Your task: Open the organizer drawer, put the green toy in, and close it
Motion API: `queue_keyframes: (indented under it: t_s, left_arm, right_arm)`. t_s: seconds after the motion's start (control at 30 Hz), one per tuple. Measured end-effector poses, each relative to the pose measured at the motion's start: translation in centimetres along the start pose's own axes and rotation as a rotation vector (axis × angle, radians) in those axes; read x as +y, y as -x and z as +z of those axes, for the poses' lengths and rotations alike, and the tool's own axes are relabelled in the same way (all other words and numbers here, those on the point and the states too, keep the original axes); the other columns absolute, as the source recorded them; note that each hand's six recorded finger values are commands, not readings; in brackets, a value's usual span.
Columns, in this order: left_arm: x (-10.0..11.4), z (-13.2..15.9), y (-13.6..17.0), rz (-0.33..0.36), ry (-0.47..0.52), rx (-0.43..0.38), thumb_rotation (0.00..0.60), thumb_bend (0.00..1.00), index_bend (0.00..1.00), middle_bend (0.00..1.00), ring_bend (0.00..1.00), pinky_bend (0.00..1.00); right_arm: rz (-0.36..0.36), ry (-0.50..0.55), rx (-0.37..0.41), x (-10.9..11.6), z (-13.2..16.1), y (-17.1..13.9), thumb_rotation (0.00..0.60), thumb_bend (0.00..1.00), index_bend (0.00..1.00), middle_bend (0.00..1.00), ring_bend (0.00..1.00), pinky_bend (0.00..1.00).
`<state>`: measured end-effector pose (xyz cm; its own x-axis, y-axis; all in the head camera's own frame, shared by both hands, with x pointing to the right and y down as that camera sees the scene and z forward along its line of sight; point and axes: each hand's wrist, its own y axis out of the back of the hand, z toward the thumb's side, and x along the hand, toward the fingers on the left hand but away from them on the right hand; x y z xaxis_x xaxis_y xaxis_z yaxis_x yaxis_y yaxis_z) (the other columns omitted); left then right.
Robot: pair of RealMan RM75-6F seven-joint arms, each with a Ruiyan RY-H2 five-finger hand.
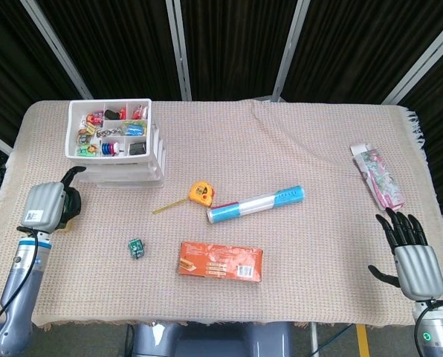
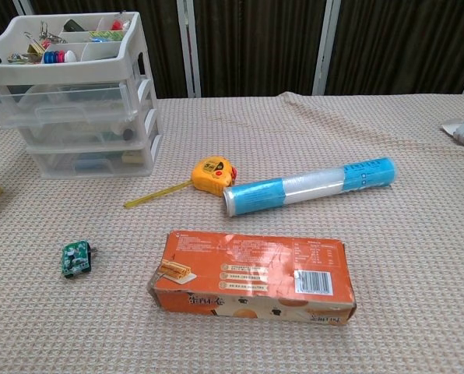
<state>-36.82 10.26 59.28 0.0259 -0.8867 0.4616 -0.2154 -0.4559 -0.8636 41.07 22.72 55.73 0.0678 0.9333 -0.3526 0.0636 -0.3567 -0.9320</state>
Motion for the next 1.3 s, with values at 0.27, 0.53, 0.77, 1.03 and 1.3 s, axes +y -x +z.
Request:
queue_keyframes:
  t_s: [0.27,0.53,0.77,1.03,1.3]
  left_arm:
    - [-1.0,-0.1,-2.1,-0.084,-0.043,0.089,0.600,0.71,0.20,0.81,0.81,0.69]
    - [-2.6,-0.3,-3.2,-0.138,-0.039,0.117,0.600,0.71,0.26,0.81,0.81,0.69]
    - [-2.7,0.1,-3.0,-0.140,0.002,0.100,0.600,0.71,0.43,0.81,0.81,0.69]
    - [-2.0,0.8,-1.0,-0.125,0.004,0.032,0.600,0.72,0.45,0.81,0.81,0.69]
    - [-1.9,0.0,0.6,-0.132,0.001,0.013,0.600,0.71,0.46,0.81,0.81,0.69]
  right_arm:
    - [0.003,0.002,-0.003,-0.1,-0.1,0.0,0.600,0.00,0.09,0.00,0.00,0.02]
    - [0.005,-0.001,-0.002,-0.1,-0.1,0.0,0.600,0.00,0.09,0.00,0.00,0.02]
    - [0.006,-0.007,0.001,-0.3,0.0,0.0,0.600,0.00,0.09,0.00,0.00,0.02]
    - [0.009,-0.010,0.007,-0.4,0.2,0.0,0.600,0.00,0.09,0.00,0.00,0.02]
    - [0.007,-0.009,0.008,-0.3,0.3,-0.1,0.600,0.00,0.09,0.00,0.00,0.02]
